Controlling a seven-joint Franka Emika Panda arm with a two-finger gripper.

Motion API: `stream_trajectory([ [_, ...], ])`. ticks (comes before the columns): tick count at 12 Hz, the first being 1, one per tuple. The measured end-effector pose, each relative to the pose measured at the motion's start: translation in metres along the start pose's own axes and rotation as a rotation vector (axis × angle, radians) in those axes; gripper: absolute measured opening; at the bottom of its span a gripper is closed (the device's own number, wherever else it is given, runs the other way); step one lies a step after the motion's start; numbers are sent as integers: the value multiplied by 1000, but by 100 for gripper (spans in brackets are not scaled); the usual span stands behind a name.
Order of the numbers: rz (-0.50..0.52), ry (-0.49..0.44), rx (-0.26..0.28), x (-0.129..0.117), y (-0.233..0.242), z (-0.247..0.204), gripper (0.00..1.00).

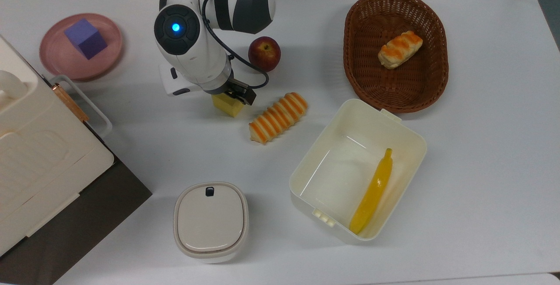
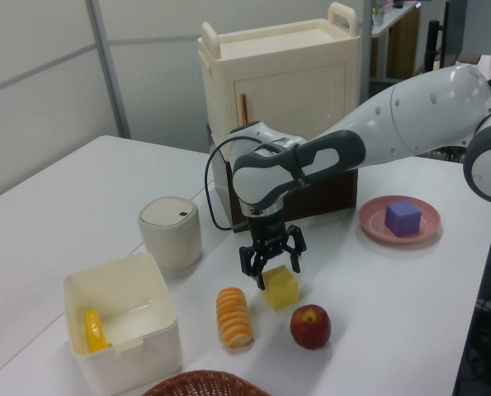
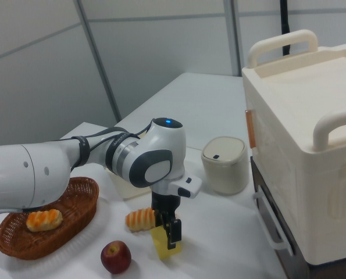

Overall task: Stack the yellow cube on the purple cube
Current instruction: 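Lift the yellow cube and carry it toward the purple cube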

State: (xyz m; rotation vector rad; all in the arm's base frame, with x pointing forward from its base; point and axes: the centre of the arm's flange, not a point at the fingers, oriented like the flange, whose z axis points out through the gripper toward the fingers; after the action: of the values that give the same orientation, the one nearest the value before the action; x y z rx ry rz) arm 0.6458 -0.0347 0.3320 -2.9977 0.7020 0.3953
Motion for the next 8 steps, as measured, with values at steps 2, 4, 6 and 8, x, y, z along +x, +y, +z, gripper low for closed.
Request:
stream_trajectory([
  [2, -1, -6, -3, 1, -1, 4, 100],
  [4, -9, -13, -8, 0, -6, 9, 99],
  [6, -15, -16, -11, -1, -10, 12, 92],
  [8, -16, -14, -11, -1, -11, 12, 69],
])
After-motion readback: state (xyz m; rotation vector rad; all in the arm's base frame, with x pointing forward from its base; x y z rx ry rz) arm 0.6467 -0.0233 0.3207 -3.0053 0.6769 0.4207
